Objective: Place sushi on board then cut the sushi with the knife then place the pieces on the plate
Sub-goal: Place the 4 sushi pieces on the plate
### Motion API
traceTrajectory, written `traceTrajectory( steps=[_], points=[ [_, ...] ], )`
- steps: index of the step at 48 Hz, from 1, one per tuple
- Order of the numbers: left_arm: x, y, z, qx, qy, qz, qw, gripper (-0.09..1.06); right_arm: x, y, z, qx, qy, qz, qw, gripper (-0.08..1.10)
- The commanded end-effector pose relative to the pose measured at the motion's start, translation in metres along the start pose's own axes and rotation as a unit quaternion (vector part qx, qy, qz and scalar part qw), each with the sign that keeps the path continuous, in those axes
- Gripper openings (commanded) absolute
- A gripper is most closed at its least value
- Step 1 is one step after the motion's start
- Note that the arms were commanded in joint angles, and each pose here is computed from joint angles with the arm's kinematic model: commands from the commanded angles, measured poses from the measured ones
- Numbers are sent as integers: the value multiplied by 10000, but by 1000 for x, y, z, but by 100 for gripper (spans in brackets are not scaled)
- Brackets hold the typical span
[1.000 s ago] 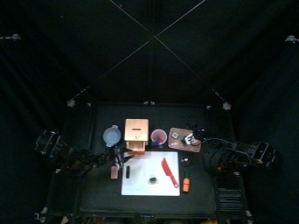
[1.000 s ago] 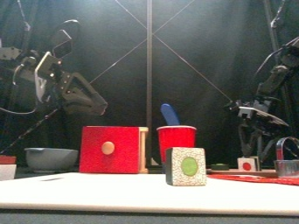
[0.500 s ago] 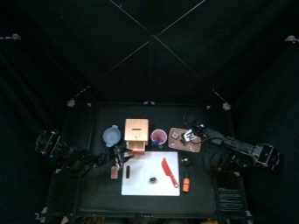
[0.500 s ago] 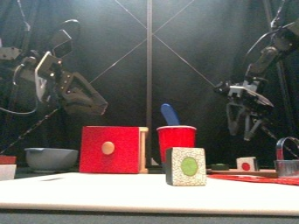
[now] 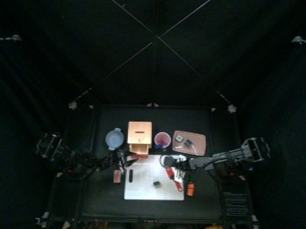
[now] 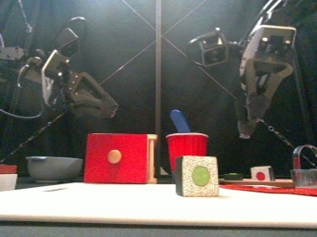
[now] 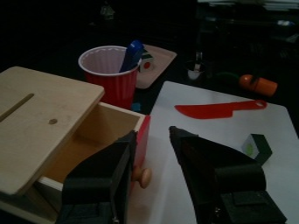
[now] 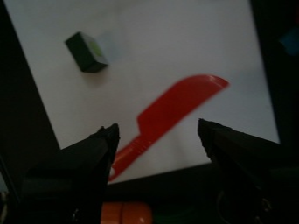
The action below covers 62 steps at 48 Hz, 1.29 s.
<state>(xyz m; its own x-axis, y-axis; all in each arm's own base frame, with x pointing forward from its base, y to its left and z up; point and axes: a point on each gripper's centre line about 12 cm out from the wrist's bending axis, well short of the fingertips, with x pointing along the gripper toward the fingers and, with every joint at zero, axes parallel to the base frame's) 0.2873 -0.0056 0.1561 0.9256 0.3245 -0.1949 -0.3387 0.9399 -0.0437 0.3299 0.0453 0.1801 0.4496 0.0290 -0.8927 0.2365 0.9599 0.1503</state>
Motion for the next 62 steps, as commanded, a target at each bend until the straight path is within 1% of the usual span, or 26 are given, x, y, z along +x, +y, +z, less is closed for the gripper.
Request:
traceTrajectory(
  steps=[1, 4, 11, 12, 20, 27, 31, 35, 39, 43, 48, 53, 57, 62],
  points=[
    [4, -3, 8, -51, -137, -13, 9999, 76, 14, 37, 22, -468, 49, 98, 9988, 100],
    [3, -4, 7, -48, -112, -25, 9999, 76, 24, 53, 26, -711, 260, 51, 9971, 100],
    [3, -4, 7, -52, -89, -36, 9999, 76, 35, 72, 36, -1133, 514, -38, 9922, 100],
    [3, -4, 7, -40, -84, -44, 9999, 76, 37, 73, 38, -1178, 525, -48, 9916, 100],
    [4, -5, 7, -69, -94, -31, 9999, 76, 56, 76, 48, -1483, 493, -135, 9876, 100],
    [2, -6, 6, -44, -67, -74, 9999, 76, 69, 79, 54, -1698, 473, -187, 9842, 98],
    [2, -7, 5, -45, -71, -88, 9999, 76, 76, 81, 57, -1736, 485, -198, 9834, 94],
    [2, -8, 5, -37, -44, -119, 9999, 76, 79, 81, 57, -1789, 512, -211, 9823, 84],
    [1, -9, 2, -31, 29, -139, 9999, 76, 80, 80, 54, -1793, 563, -227, 9819, 71],
    [1, -10, 2, -43, 84, -159, 9998, 76, 74, 78, 54, -1769, 579, -235, 9822, 57],
    [2, -9, 0, -63, 149, -149, 9998, 76, 57, 71, 55, -1692, 618, -311, 9831, 46],
    [2, -9, 0, -78, 155, -132, 9998, 76, 36, 52, 51, -1460, 710, -445, 9857, 45],
    [1, -9, 0, -68, 156, -140, 9998, 76, 14, 27, 43, -1155, 720, -536, 9892, 45],
    [1, -9, 0, -72, 162, -139, 9997, 76, -9, -11, 29, -504, 641, -736, 9939, 45]
  ],
)
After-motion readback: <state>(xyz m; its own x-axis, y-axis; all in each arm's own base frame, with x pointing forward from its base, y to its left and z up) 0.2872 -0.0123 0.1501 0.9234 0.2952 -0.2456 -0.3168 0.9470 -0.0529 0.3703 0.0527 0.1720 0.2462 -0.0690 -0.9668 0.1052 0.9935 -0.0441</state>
